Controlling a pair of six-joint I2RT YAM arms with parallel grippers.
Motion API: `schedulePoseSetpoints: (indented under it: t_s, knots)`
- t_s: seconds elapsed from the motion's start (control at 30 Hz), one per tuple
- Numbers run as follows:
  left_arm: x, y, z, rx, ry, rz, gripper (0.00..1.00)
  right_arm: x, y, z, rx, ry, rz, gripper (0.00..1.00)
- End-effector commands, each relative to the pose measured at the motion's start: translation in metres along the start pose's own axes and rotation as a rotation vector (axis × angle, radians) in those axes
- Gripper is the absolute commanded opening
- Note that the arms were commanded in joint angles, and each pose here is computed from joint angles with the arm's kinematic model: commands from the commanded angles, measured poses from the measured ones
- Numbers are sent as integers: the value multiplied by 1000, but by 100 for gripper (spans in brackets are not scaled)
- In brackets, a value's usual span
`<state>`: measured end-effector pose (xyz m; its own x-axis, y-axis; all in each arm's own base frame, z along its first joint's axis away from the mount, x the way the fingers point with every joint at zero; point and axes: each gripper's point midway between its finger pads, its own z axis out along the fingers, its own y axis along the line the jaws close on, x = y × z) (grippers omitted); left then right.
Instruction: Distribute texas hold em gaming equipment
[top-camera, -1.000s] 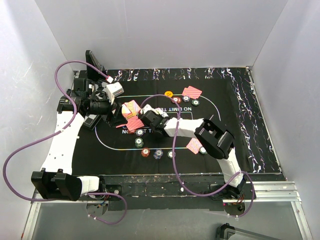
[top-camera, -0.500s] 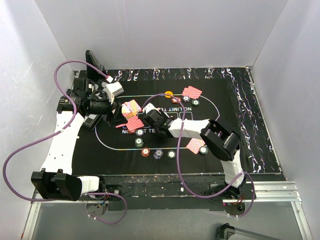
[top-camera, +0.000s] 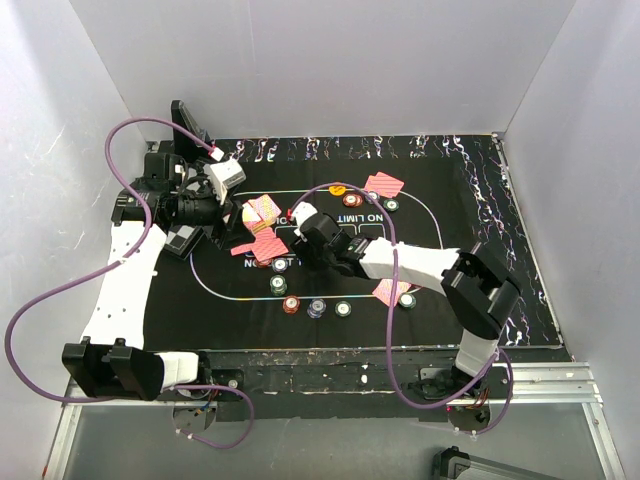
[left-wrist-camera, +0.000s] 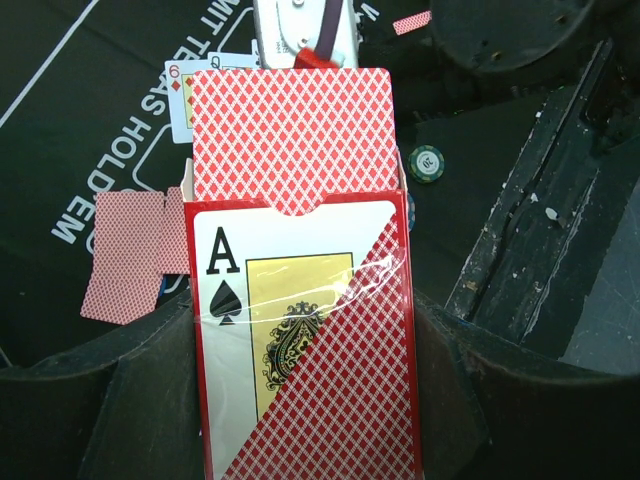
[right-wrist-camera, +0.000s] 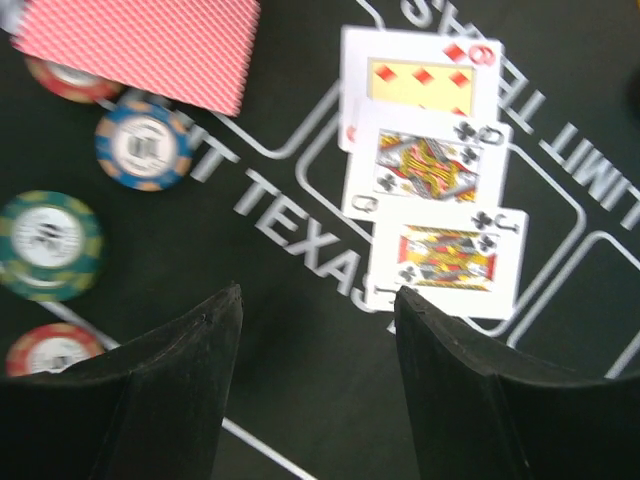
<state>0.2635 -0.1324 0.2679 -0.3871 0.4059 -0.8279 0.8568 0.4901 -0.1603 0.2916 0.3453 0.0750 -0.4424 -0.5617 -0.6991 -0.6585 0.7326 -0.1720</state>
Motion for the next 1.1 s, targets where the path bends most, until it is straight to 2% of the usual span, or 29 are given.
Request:
schedulePoseSetpoints:
  t_s: [0.0, 0.1, 0.23, 0.37, 0.47, 0.63, 1.07]
  knots:
    - [-23, 4, -10, -26, -67, 50, 0, -44, 37, -18, -221, -104, 123, 70]
    - [-22, 8, -13, -40, -62, 52, 0, -43, 58, -22, -405, -75, 232, 70]
    - [-22, 12, -18, -54, -64, 56, 0, -40, 55, -19, -573, -44, 459, 70]
    - [-21, 13, -19, -48, -62, 52, 0, -44, 47, -15, -741, 15, 725, 80]
    - [-21, 13, -19, -46, -63, 56, 0, -50, 42, -4, -808, 62, 849, 84]
    - [-21, 13, -19, -44, -61, 61, 0, -58, 47, 10, -855, 111, 908, 87]
    - [-18, 12, -20, -45, -50, 77, 0, -63, 50, 56, -810, 171, 985, 89]
